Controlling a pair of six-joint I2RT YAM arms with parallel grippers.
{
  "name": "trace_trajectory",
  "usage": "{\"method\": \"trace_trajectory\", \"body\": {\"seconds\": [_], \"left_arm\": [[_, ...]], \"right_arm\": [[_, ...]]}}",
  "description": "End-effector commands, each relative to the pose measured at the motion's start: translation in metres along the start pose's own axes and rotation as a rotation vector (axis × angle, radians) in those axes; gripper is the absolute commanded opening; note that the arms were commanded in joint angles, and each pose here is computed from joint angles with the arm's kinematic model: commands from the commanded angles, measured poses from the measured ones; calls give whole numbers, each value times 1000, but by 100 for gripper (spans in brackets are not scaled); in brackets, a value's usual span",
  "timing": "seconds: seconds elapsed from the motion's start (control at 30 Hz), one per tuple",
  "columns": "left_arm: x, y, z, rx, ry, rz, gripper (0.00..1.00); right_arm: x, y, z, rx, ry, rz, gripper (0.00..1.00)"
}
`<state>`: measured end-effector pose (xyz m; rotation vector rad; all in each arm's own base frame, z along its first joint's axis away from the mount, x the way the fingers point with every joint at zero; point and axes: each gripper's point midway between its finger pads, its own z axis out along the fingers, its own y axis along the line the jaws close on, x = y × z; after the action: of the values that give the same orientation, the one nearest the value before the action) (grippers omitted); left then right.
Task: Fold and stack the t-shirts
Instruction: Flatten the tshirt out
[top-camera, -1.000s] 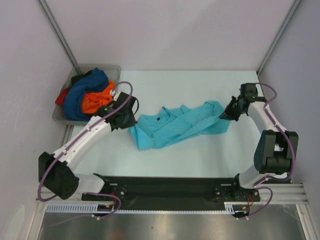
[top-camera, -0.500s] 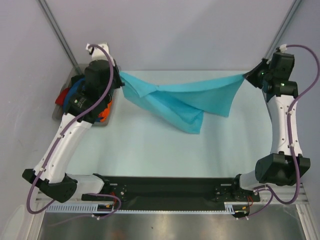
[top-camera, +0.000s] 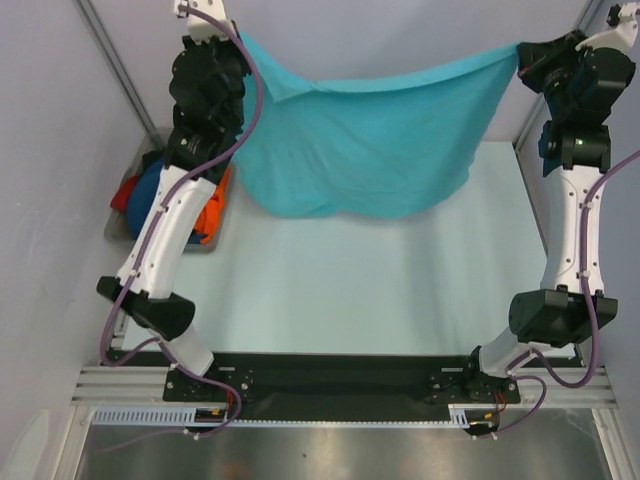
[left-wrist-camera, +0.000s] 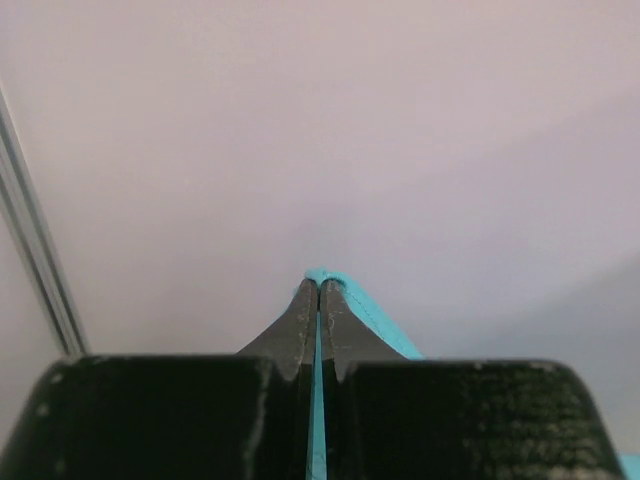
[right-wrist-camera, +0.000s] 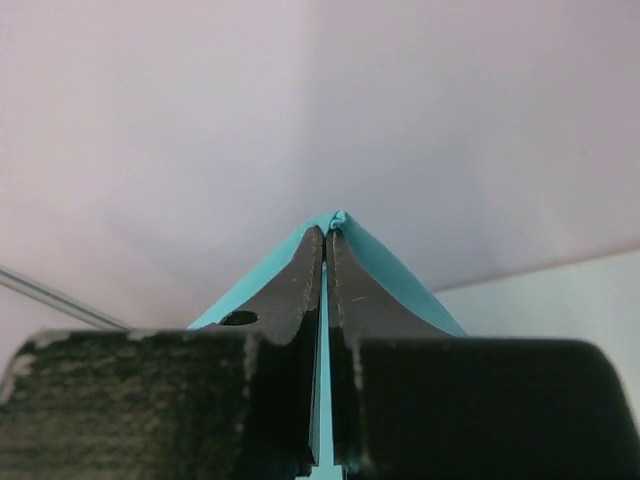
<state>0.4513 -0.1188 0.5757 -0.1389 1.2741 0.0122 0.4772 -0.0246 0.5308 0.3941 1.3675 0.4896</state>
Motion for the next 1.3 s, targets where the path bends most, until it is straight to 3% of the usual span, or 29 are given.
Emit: {"method": "trace_trajectory", "body": {"seconds": [0.0,0.13,0.33,0.37,0.53,0.8,1.0,1.1,1.27], "left_arm": [[-79,22,9,6,-214,-100,0],[-123,34,-6,55,-299,-149,0],[-156,40,-55,160,-314,-144,0],[-177,49,-78,174,-351,-156,0],[-208,72,-142,212,-399,-161,1],[-261,109,-239,264,-560,-276,0],[-230,89,-218,308,-474,-274,0],[-183,68,-184,325,-365,-239,0],[-42,31,-116,325,-134,-150,0]], "right_arm": [[-51,36,-4,-115,-156,-39,0],[-66,49,-29,-123,-179,-89,0],[-80,74,-113,-150,-253,-107,0],[-69,69,-121,-141,-239,-100,0],[-77,92,-206,-181,-313,-125,0],[-84,113,-279,-202,-343,-166,0],[-63,94,-268,-156,-283,-169,0],[-26,63,-243,-102,-194,-152,0],[53,-1,-201,3,-28,-115,0]]}}
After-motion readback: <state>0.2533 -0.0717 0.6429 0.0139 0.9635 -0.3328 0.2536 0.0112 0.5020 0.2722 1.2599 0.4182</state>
